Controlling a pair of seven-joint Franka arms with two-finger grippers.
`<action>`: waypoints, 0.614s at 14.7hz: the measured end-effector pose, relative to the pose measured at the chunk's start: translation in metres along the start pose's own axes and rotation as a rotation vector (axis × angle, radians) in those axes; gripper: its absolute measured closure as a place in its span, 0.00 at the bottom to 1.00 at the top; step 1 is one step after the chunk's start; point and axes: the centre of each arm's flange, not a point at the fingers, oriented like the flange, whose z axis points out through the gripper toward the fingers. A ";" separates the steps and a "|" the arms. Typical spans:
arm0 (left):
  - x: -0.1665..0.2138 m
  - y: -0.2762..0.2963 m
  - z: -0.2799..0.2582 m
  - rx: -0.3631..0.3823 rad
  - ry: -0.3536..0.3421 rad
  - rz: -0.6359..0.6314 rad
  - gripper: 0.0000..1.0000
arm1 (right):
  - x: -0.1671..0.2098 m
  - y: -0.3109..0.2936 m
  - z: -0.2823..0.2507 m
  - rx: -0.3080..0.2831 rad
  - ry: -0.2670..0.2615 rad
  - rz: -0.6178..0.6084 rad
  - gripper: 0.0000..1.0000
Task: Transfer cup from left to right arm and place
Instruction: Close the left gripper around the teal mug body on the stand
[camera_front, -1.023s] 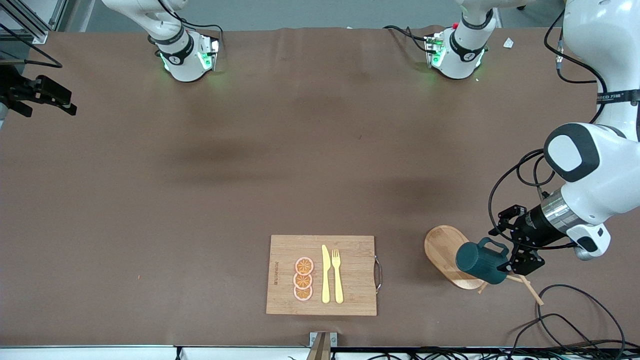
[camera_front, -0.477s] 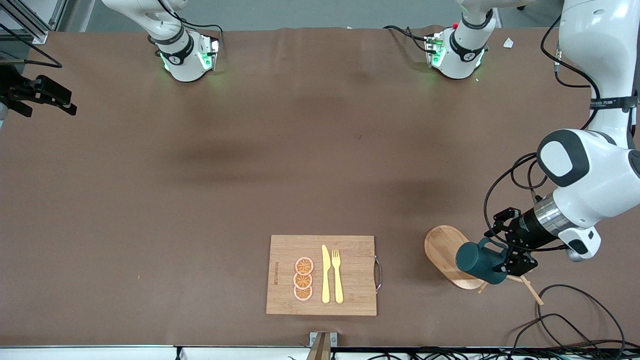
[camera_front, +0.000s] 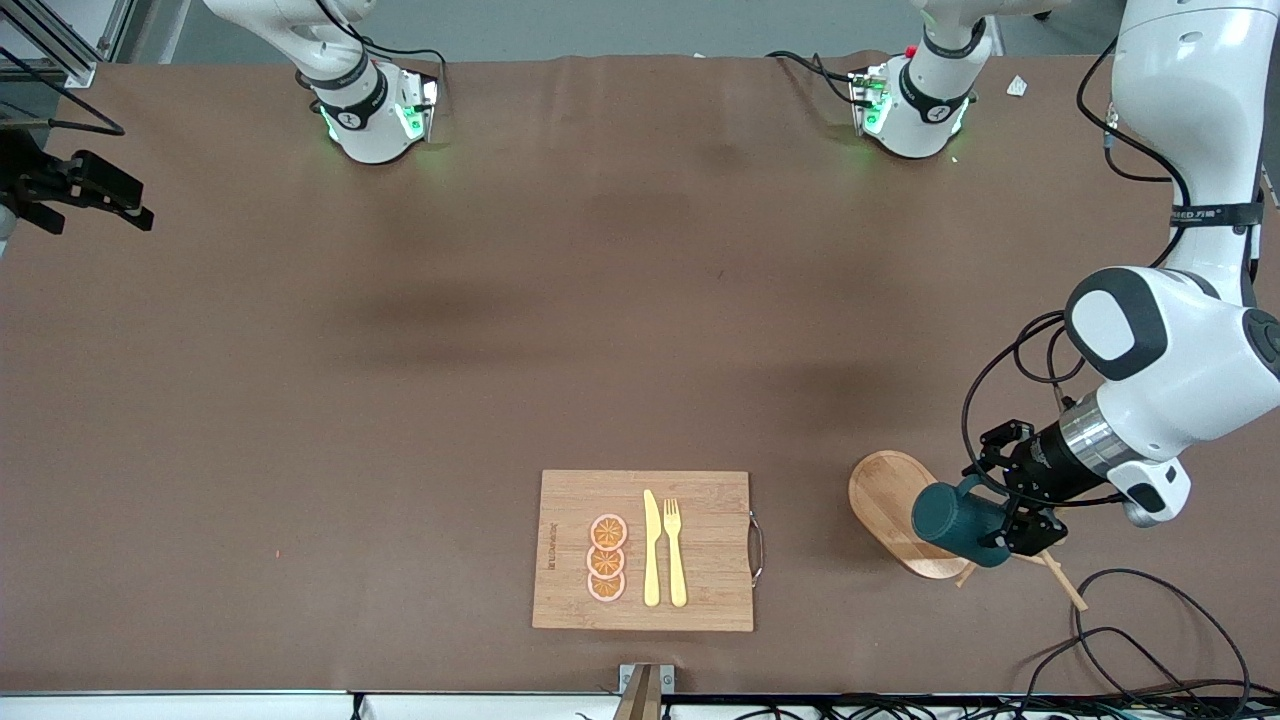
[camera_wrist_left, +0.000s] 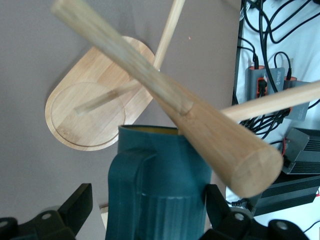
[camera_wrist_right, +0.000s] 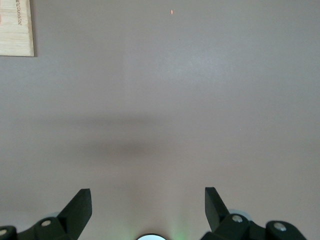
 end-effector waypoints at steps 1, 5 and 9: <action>-0.004 0.000 0.002 0.000 -0.005 0.004 0.00 | 0.000 0.000 0.000 0.000 0.000 0.000 0.00; -0.008 0.000 0.003 -0.002 -0.010 0.026 0.00 | 0.000 0.000 0.000 0.000 0.000 0.000 0.00; -0.002 0.000 0.004 -0.002 -0.011 0.046 0.00 | 0.000 0.000 0.000 0.000 0.000 -0.001 0.00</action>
